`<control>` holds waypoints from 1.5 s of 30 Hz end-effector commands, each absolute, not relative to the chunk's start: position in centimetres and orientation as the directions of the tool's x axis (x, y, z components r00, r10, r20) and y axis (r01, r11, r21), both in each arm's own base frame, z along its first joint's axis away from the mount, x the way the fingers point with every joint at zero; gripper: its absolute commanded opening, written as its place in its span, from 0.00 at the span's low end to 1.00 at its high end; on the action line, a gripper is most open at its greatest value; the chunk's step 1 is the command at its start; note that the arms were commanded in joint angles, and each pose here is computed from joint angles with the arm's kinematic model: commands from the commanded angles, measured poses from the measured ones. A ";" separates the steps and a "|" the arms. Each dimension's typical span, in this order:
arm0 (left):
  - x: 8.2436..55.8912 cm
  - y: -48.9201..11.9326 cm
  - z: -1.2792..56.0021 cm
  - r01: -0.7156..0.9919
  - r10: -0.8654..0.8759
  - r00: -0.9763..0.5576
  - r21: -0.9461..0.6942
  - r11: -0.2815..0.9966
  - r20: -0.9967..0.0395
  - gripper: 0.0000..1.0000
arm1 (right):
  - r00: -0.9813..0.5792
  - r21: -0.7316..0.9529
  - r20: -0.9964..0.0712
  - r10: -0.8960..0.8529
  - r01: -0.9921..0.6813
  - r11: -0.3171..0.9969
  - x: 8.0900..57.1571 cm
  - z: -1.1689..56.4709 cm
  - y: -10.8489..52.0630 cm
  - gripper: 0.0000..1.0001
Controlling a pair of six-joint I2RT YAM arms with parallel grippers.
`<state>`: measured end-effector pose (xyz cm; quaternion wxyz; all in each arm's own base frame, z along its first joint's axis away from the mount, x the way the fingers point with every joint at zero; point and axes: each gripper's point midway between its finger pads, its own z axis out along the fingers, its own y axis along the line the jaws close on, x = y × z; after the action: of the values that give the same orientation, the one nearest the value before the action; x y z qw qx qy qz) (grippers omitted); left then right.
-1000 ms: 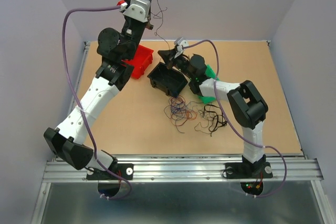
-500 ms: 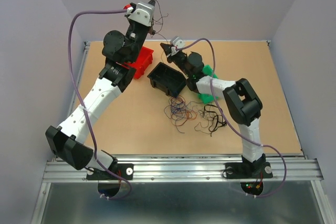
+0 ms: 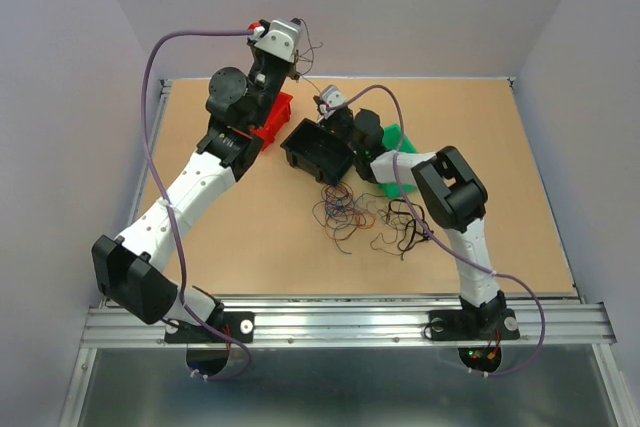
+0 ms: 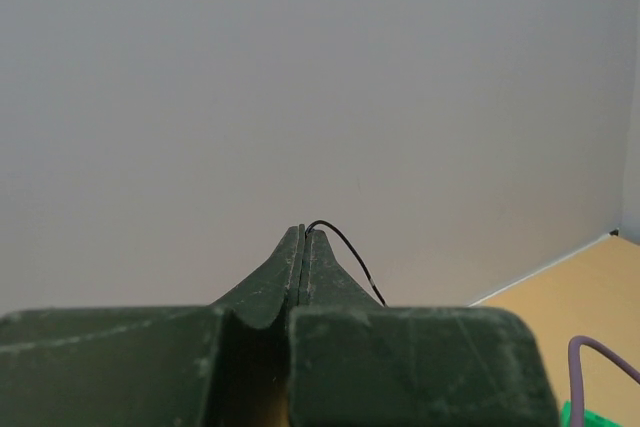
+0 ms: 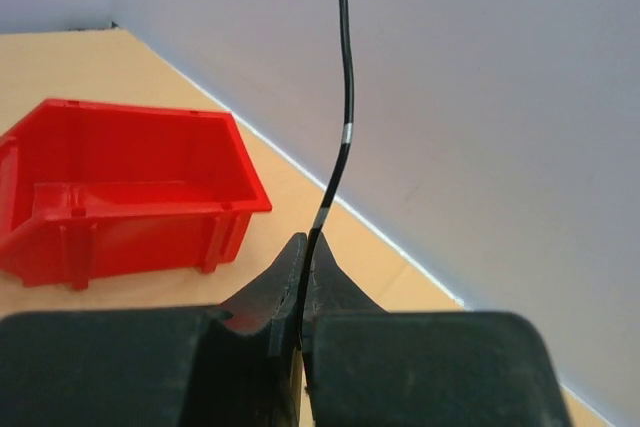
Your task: Untangle the cables
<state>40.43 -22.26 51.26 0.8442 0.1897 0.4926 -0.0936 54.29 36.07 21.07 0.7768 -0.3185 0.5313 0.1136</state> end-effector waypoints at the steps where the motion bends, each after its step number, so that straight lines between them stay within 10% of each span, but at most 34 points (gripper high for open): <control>1: 38.7 -20.6 53.9 0.328 -0.034 0.559 0.183 0.927 -0.828 0.00 | 0.459 -0.368 -0.881 -0.117 -0.508 0.779 52.7 23.1 35.0 0.01; 33: 39.7 -26.3 35.7 0.631 0.065 0.233 0.201 0.749 -0.970 0.00 | 0.082 -0.091 -0.996 -0.041 -0.830 0.550 46.1 14.2 36.7 0.01; 45: 42.5 -25.1 30.5 0.541 0.126 0.088 0.154 0.827 -0.988 0.00 | 0.062 -0.089 -0.996 -0.067 -0.821 0.565 45.7 14.3 35.8 0.29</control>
<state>41.33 -25.48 29.29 0.6797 0.2785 0.6587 -0.1627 45.51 35.66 11.87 0.6153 -0.3600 0.6362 0.2952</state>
